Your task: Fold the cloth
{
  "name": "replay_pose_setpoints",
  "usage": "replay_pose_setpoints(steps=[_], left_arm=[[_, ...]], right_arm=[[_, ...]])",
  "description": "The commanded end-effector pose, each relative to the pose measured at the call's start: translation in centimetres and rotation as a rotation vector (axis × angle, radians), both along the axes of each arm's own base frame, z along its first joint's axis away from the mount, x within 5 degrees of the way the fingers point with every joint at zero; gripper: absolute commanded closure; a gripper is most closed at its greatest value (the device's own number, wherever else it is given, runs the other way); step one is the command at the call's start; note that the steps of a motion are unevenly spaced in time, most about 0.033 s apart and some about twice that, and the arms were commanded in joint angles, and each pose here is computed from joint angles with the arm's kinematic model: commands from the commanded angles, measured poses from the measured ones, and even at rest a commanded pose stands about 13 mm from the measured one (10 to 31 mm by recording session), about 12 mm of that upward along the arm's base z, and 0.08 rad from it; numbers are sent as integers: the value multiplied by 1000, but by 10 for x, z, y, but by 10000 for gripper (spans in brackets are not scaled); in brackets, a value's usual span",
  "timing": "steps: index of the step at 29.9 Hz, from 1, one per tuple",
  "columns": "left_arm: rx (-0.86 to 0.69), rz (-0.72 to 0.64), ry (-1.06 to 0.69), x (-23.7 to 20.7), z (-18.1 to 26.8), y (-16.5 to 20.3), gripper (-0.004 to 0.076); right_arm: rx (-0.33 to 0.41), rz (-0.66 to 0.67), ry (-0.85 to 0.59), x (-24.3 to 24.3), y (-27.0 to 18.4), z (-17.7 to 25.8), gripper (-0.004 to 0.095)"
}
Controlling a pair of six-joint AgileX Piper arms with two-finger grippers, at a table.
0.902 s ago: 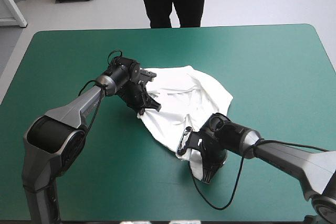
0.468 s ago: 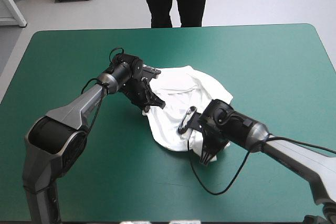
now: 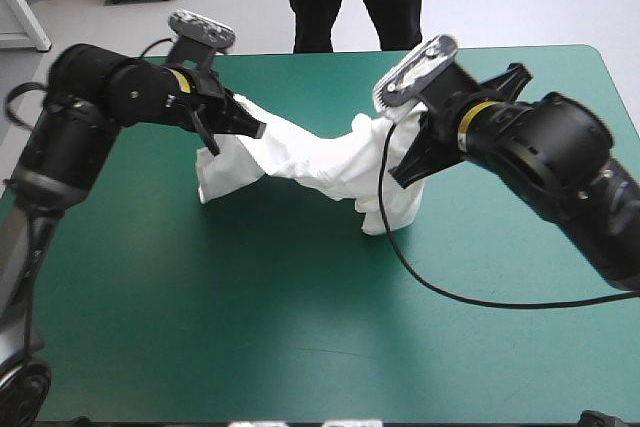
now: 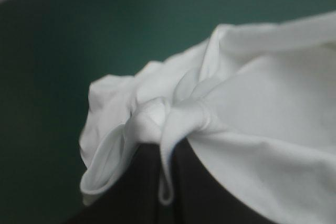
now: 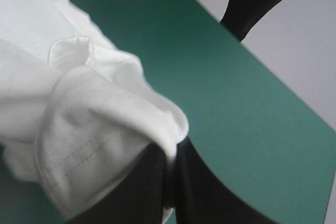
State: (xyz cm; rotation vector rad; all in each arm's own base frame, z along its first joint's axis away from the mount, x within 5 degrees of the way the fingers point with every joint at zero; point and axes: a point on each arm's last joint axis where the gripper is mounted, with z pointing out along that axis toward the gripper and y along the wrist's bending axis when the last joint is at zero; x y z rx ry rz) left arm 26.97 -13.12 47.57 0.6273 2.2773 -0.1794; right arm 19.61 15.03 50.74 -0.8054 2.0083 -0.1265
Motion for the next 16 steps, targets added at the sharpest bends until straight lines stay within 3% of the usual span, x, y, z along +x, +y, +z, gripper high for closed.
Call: replay_pose_setpoints(steps=[1,11,16], left_arm=[[-117,-4,-220,-48,64,22,733],[-317,-18,-606,-127,152,59,733],[-419,-132,-794,-165,182,67,733]], right_arm=[[93,-59,-183,-20,-33,50,925],[269,-98,-386,-55,-74,109,926],[384,-75,-509,-82,-99,133,925]])
